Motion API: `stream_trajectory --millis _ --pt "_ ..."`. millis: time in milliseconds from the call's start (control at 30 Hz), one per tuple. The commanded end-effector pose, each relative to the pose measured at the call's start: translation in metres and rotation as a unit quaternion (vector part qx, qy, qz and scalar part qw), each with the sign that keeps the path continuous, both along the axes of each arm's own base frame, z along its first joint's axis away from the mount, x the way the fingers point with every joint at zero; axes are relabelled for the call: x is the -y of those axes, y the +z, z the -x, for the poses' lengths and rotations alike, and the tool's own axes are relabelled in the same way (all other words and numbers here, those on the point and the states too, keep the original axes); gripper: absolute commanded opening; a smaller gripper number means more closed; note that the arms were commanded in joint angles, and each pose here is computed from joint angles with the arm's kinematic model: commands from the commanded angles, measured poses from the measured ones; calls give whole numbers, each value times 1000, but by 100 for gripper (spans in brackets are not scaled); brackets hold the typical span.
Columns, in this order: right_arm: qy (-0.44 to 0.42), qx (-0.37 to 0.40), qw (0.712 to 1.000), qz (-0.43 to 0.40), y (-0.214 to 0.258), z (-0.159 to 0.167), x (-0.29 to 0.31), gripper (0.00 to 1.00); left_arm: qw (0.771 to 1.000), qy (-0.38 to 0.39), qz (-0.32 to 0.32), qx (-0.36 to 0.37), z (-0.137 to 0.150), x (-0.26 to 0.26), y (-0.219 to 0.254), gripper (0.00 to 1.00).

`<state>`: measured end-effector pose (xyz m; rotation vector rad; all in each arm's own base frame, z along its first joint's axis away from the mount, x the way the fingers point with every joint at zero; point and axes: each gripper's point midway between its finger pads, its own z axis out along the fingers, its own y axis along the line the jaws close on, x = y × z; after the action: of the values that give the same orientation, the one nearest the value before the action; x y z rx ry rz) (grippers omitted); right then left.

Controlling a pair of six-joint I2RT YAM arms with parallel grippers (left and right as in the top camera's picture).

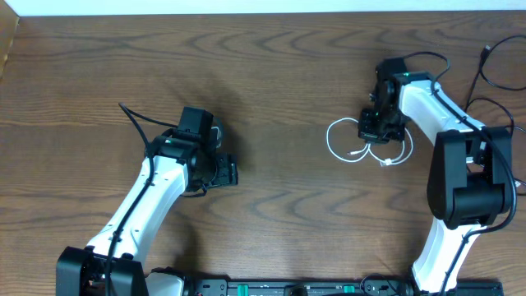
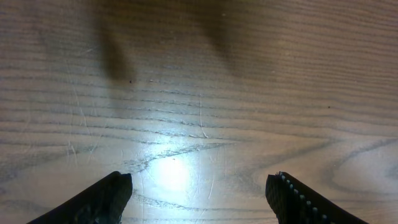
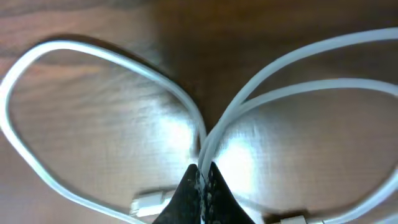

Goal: Untangle cables
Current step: 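Drag the white cable up and left toward the table center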

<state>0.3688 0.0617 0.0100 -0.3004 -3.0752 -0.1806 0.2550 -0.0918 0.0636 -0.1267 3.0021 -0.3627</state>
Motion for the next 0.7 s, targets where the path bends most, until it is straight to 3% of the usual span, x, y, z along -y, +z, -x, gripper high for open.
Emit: stream_trajectory --millis 0,267,467,667 --pt "14 60 998 -13 52 -26 -6 1 1000 -9 -5 0 2 -1 -2 75" --pt "46 152 980 -120 149 -38 -41 1 1000 -9 -5 0 2 -1 -2 75" --pt "155 274 907 -280 233 -39 -94 1 1000 -9 -5 0 2 -1 -2 74" --pt "190 391 859 -272 297 -43 -95 1 1000 -9 -5 0 2 -1 -2 74"
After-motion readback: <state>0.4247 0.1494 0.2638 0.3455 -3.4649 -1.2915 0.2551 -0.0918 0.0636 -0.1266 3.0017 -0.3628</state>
